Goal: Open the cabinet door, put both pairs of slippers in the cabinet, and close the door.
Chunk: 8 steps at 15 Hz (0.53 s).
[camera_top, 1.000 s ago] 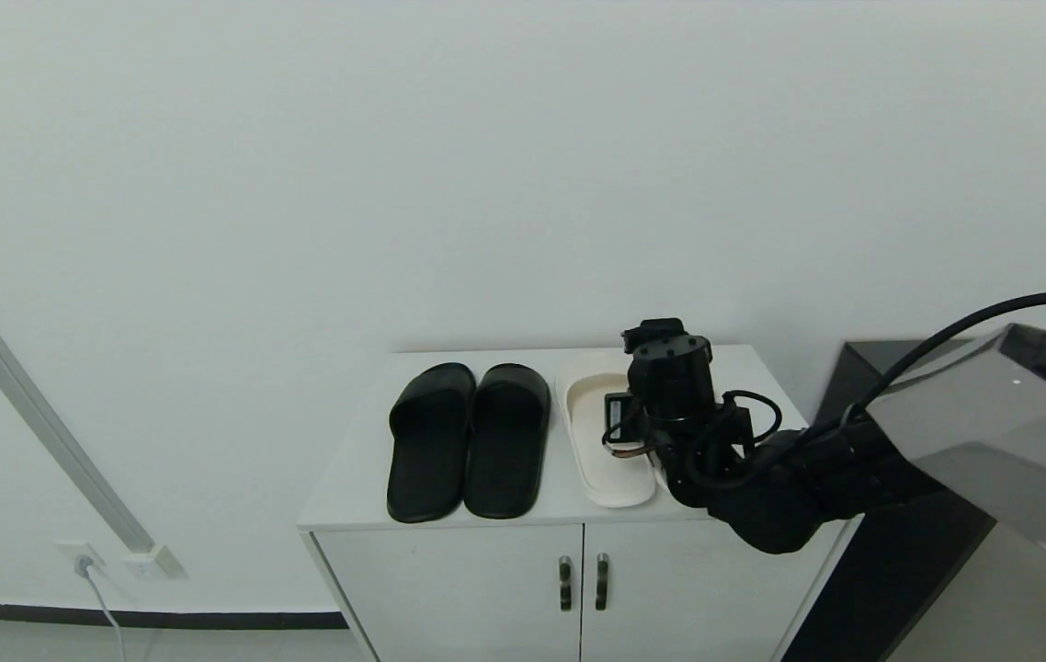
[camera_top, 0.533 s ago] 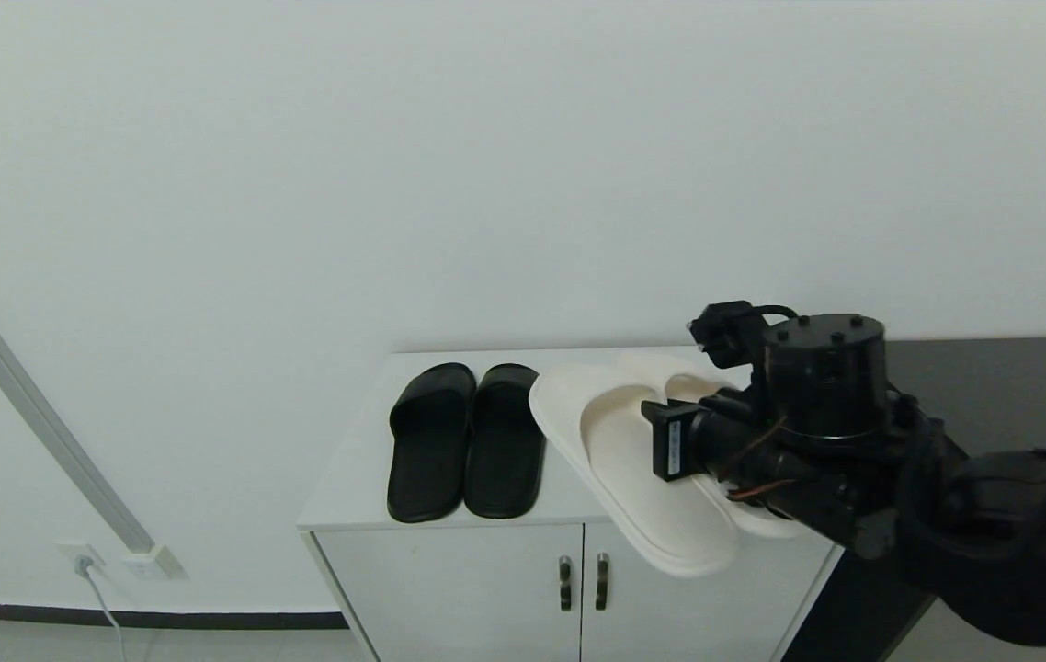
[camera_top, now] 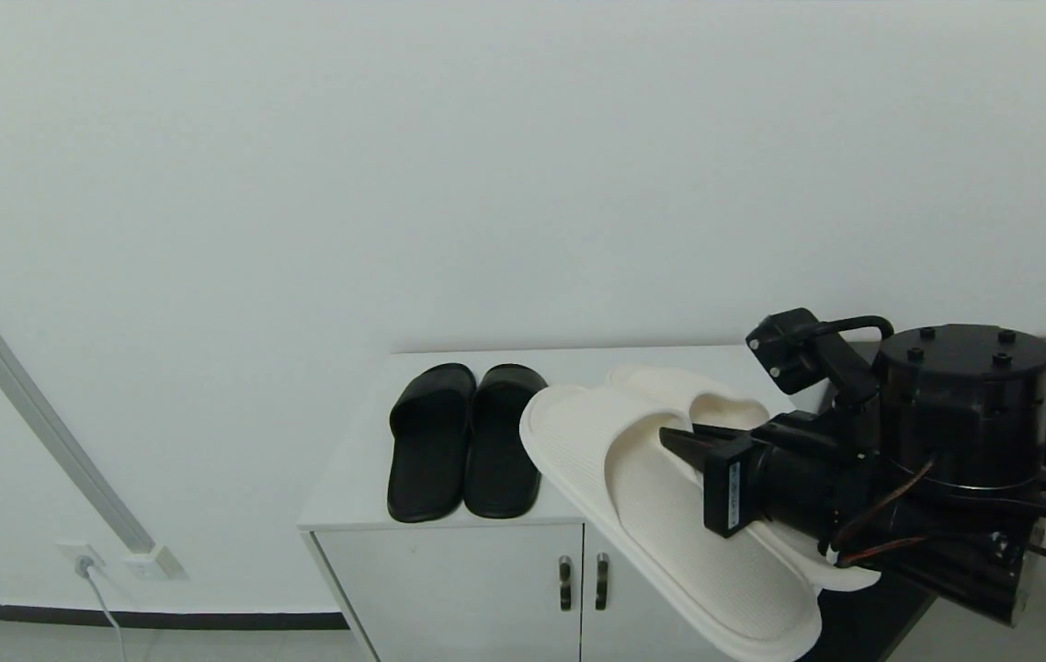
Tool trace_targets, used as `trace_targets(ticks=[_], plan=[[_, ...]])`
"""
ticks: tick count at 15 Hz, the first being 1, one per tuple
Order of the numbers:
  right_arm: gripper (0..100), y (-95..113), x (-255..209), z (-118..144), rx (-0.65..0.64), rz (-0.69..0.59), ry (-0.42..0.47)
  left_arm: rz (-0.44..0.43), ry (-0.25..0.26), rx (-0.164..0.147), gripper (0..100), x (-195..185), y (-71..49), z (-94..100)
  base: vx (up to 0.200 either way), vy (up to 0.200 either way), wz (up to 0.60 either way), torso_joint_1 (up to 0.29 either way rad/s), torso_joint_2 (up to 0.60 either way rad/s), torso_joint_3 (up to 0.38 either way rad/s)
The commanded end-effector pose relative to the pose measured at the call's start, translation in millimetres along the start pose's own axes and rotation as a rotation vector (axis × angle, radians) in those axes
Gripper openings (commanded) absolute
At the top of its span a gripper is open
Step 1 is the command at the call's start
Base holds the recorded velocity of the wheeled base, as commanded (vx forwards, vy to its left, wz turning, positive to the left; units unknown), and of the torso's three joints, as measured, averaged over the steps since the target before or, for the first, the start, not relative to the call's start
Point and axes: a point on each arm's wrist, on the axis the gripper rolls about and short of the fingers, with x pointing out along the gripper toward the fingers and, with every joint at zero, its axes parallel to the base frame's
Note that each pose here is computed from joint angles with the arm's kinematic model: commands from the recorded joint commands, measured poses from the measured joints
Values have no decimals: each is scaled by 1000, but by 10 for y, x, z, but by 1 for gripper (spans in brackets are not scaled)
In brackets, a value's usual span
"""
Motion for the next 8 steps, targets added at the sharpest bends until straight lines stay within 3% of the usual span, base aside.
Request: trace_targets(ticks=[1,3,8], plan=[[0,15,-83,-34,-5,12,5,0,0,-4,0,0,0,0,0,0,0,0,0,0],[0,16,-126,-30,-7,15,1,0,0,-4,0,0,0,0,0,0,0,0,0,0],[0,33,-141,-79,-28,23,17,0,0,-4,0,0,0,0,-200,0,0,0,5,0]])
